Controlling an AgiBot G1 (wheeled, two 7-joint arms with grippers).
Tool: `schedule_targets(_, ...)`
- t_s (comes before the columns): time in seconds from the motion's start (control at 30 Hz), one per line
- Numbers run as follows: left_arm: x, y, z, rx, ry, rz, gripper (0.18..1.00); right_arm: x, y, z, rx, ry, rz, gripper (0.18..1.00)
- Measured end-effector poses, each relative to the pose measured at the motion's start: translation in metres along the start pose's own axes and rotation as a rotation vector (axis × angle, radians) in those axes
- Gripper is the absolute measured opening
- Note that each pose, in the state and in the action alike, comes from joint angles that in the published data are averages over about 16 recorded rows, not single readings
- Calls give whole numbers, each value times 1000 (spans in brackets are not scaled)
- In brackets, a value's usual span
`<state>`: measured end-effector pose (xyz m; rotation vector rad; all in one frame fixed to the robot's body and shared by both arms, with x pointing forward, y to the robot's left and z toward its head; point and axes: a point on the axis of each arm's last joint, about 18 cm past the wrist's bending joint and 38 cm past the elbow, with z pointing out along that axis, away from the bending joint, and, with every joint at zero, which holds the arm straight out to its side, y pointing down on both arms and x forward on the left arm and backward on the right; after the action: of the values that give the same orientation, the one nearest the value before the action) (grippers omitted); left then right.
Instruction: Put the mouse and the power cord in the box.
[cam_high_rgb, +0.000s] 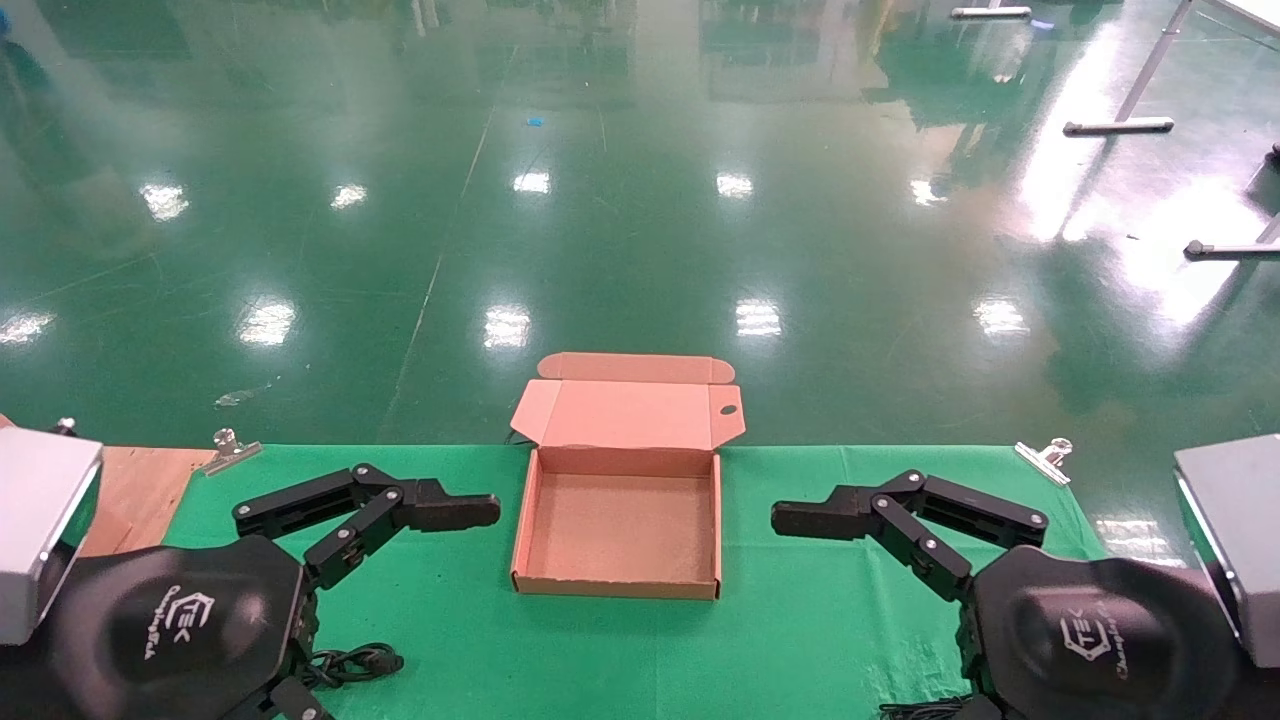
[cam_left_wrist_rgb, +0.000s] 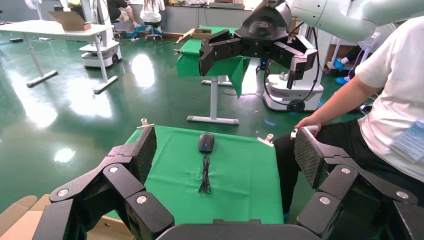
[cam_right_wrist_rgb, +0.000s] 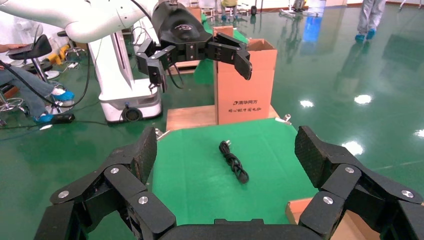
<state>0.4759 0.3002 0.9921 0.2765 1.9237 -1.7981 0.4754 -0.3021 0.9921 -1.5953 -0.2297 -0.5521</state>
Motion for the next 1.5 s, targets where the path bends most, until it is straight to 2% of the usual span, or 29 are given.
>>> schedule_targets(1.5, 0, 0, 0, 0, 0, 0, 1001, 0, 0, 0, 0, 0, 0, 1001)
